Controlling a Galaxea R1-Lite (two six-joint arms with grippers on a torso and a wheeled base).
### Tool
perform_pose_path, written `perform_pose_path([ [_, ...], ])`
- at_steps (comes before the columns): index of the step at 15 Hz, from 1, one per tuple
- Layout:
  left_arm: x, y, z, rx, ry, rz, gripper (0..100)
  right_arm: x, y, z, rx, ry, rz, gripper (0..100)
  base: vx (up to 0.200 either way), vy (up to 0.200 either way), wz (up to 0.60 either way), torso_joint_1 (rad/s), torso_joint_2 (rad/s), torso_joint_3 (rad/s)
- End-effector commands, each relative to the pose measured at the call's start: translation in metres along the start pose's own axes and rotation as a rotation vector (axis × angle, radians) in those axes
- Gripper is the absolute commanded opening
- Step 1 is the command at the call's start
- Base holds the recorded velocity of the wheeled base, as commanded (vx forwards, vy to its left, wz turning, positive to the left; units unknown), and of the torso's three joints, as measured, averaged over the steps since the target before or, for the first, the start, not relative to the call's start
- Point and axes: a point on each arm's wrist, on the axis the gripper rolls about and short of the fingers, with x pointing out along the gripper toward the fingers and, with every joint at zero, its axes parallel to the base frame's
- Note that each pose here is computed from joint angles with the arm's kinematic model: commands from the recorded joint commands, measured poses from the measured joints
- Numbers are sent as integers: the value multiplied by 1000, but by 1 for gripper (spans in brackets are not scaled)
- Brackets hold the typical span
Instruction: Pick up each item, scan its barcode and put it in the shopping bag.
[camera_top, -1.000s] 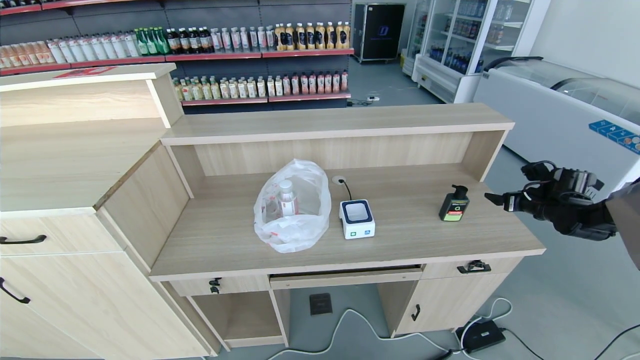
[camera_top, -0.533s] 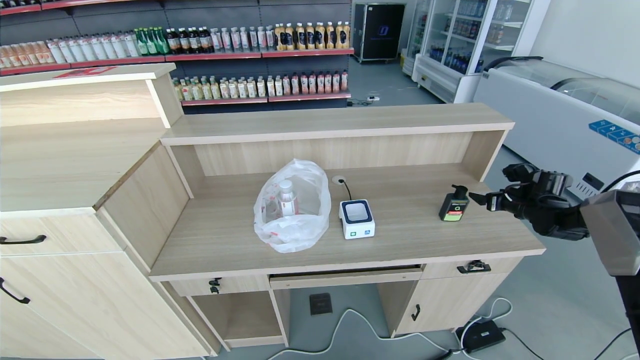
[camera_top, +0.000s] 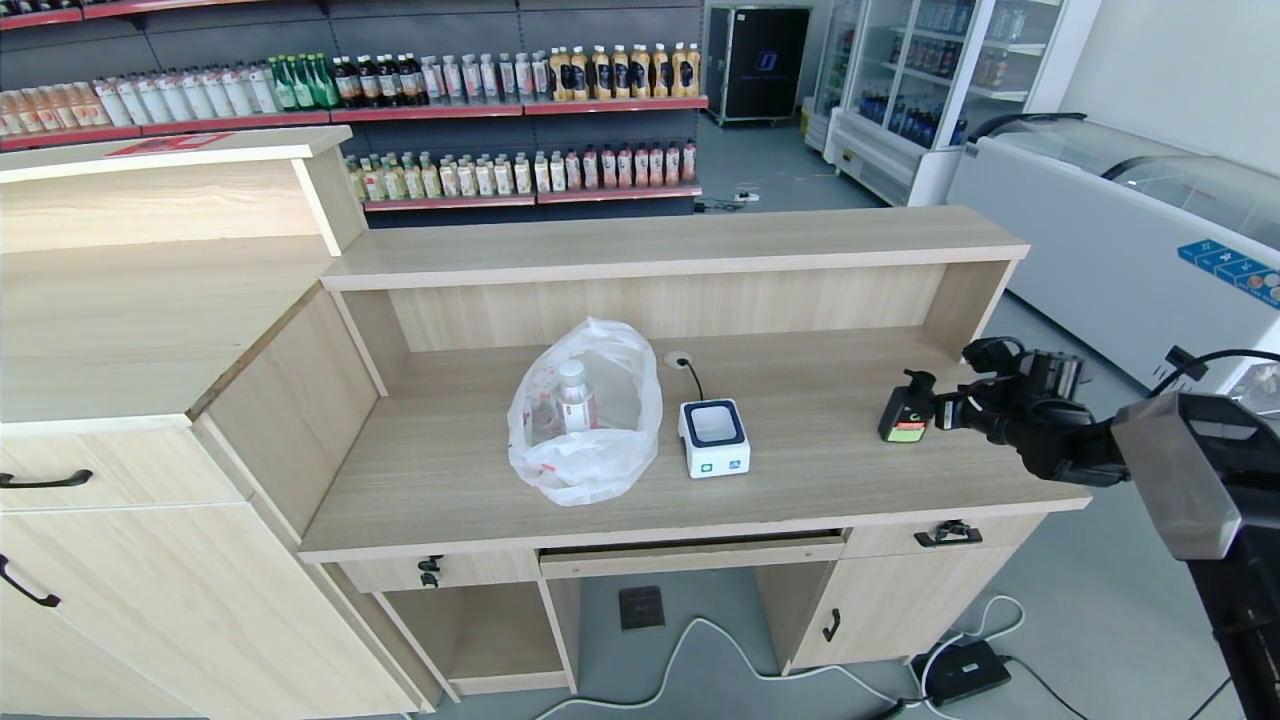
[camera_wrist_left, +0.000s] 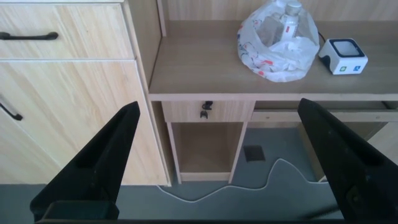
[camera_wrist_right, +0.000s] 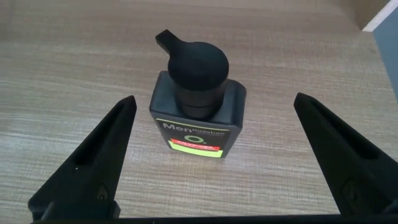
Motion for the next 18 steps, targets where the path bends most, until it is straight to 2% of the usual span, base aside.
perform_pose_path([
  [1, 0, 0, 0, 0, 0, 1, 100, 6, 9, -8, 3, 3, 17, 100, 0, 0, 0, 0, 0, 0],
  [5, 0, 0, 0, 0, 0, 1, 100, 16, 16, -18, -1, -3, 30, 100, 0, 0, 0, 0, 0, 0],
  [14, 0, 0, 0, 0, 0, 1, 100, 28, 32, -67, 73, 85, 63, 100, 0, 0, 0, 0, 0, 0],
  [17, 0, 0, 0, 0, 0, 1, 100, 28, 34, -63, 74, 78, 65, 100, 0, 0, 0, 0, 0, 0],
  [18, 0, 0, 0, 0, 0, 1, 100, 26, 32, -48, 76, 50, 60, 100, 0, 0, 0, 0, 0, 0],
])
